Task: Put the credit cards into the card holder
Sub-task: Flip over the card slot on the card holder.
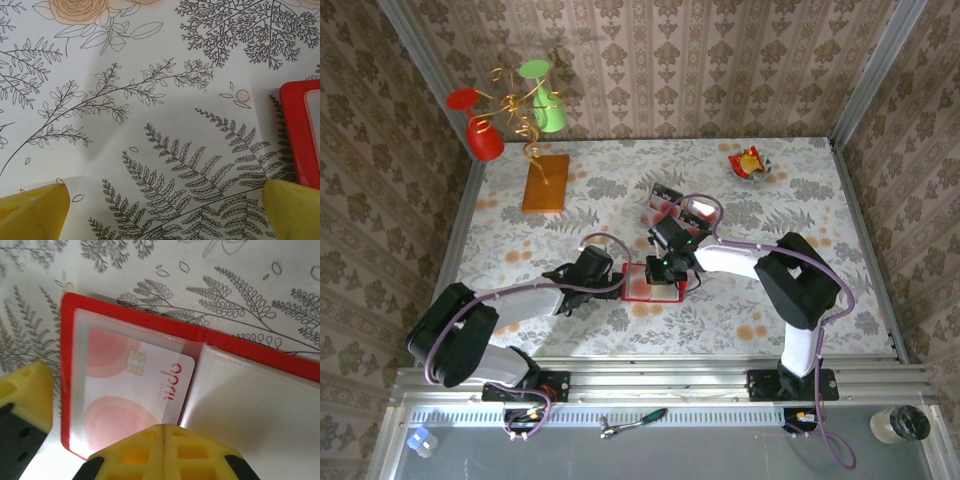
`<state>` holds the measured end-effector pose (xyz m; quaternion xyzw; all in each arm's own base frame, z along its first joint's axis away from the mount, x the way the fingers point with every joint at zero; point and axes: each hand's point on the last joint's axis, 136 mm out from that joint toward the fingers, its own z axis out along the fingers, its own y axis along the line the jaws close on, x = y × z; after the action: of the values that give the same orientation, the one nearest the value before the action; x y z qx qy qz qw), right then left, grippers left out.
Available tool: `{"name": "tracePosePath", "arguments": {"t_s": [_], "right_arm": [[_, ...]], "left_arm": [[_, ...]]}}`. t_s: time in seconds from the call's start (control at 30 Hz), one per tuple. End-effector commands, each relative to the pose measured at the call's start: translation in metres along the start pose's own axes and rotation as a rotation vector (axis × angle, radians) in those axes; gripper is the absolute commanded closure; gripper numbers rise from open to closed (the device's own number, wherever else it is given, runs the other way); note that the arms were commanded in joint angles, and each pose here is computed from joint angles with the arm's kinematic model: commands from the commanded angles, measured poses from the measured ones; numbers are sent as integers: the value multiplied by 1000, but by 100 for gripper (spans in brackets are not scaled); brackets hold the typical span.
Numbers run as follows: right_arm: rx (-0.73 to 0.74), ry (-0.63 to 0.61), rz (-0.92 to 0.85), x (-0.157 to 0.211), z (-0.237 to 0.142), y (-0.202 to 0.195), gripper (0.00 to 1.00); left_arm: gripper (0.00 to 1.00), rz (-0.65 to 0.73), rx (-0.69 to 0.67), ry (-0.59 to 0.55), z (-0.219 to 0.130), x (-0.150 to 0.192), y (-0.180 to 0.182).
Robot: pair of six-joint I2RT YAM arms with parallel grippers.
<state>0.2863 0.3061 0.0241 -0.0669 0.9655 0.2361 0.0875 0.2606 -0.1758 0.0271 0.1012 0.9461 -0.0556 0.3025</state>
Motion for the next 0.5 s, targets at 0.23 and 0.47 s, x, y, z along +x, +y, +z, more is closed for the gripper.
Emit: {"name": "tracePosePath", "arguments": {"t_s": [0.23,0.47], "right_arm": [[27,53,-31,6,17,7,97],[25,56,-32,5,18,9,97]], "left_arm": [[0,15,14,2,4,-3,-4],[0,10,16,-1,3,-3,-4]]}}
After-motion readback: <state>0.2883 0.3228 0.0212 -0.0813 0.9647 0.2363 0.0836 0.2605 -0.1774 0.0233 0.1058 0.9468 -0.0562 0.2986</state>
